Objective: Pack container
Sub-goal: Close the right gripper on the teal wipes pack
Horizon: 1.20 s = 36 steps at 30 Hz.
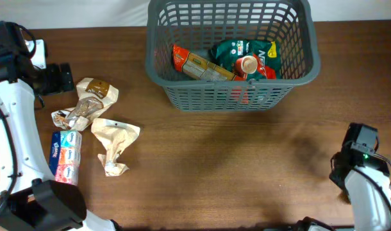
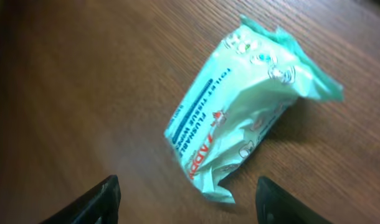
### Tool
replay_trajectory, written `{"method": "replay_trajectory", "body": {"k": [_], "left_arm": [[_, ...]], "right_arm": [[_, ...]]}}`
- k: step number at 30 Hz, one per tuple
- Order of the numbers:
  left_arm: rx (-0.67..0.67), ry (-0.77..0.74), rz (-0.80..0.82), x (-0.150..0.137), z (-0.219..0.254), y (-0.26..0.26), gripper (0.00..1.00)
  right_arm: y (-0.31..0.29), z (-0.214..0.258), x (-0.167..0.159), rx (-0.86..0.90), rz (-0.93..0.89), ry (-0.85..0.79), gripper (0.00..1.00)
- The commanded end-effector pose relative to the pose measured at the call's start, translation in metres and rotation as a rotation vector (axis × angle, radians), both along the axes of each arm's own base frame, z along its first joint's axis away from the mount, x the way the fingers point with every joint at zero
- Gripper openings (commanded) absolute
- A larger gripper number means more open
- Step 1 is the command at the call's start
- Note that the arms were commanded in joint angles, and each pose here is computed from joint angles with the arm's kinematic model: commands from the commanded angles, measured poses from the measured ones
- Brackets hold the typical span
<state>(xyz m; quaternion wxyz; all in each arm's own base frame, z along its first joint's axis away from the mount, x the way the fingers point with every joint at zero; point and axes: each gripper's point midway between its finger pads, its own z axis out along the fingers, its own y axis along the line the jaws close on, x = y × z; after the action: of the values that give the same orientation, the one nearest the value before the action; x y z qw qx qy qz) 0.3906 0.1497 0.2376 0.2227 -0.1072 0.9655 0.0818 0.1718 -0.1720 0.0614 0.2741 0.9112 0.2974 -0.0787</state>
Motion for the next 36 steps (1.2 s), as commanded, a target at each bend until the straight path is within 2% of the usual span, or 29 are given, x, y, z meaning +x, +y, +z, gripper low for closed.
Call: {"method": "replay_trajectory", "body": {"k": [1, 8, 19, 28, 36], "left_arm": [[-0.016, 0.017, -0.017, 0.002, -0.008, 0.0, 0.99], [-0.015, 0.015, -0.017, 0.002, -0.007, 0.0, 0.99], [-0.014, 0.012, -0.017, 0.003, -0.007, 0.0, 0.99], [-0.014, 0.012, -0.017, 0.003, -0.007, 0.0, 0.99], [-0.014, 0.012, -0.017, 0.003, -0.007, 0.0, 0.99]], "right_arm": [[0.003, -0.014, -0.001, 0.027, -0.064, -0.006, 0.67], [-0.008, -0.018, 0.003, 0.017, -0.1, -0.03, 0.75], [-0.029, -0.019, -0.02, 0.015, -0.224, -0.032, 0.8], [-0.021, -0.046, -0.024, 0.103, -0.229, 0.032, 0.82], [-0.018, -0.061, -0.029, 0.132, -0.23, 0.087, 0.88]]}}
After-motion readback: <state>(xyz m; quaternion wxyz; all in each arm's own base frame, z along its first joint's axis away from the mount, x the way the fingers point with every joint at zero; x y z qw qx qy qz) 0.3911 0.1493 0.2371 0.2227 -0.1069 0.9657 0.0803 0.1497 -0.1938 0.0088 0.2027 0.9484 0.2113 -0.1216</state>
